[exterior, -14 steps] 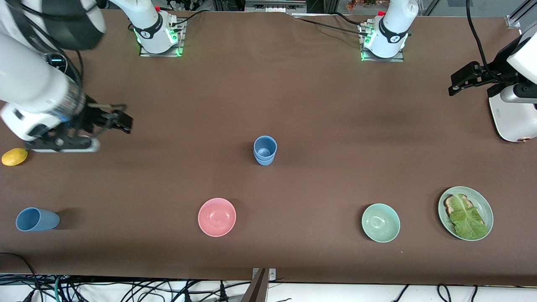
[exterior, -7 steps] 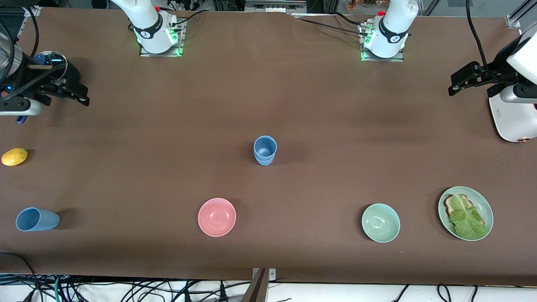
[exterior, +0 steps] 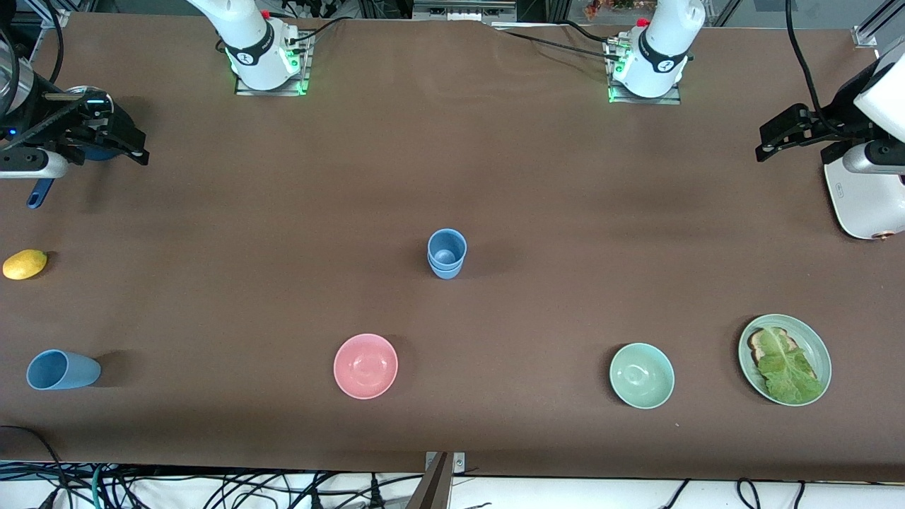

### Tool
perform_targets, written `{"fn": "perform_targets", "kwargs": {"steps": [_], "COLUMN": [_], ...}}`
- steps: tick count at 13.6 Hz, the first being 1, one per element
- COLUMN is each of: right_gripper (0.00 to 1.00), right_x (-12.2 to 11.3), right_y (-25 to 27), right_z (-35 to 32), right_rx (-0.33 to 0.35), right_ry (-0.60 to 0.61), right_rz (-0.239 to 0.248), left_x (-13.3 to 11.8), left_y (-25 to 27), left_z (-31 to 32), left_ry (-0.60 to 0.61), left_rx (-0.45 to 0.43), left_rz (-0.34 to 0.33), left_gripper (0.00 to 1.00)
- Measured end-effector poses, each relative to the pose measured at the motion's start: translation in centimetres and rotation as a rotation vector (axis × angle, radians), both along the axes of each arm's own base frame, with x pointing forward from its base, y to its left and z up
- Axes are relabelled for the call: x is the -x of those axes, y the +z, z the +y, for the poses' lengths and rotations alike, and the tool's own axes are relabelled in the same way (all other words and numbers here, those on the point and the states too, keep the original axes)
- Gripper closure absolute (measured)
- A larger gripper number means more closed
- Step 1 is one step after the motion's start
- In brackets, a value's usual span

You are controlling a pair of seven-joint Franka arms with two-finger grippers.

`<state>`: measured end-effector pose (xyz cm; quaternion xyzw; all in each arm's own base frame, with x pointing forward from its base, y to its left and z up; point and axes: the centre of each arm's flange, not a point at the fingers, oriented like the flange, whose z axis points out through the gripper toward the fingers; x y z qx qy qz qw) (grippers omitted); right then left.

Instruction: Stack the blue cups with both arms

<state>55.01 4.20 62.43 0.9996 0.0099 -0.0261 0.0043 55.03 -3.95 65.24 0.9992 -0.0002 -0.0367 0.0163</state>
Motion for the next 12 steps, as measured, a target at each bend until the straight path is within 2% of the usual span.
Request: {"fn": "perform_targets", "kwargs": {"steps": [12], "right_gripper": [0.0], "right_x": [0.1], "right_y": [0.97], "right_z": [0.46], "right_rx": [-0.004], "right_ry": [0.019], "right_rz": [-0.013], "left_x": [0.0], "left_y": [-0.01], "left_z": [0.0], "left_ry": [0.0], "left_rx": [0.0], "left_rz": [0.0], "left_gripper": [0.0]}}
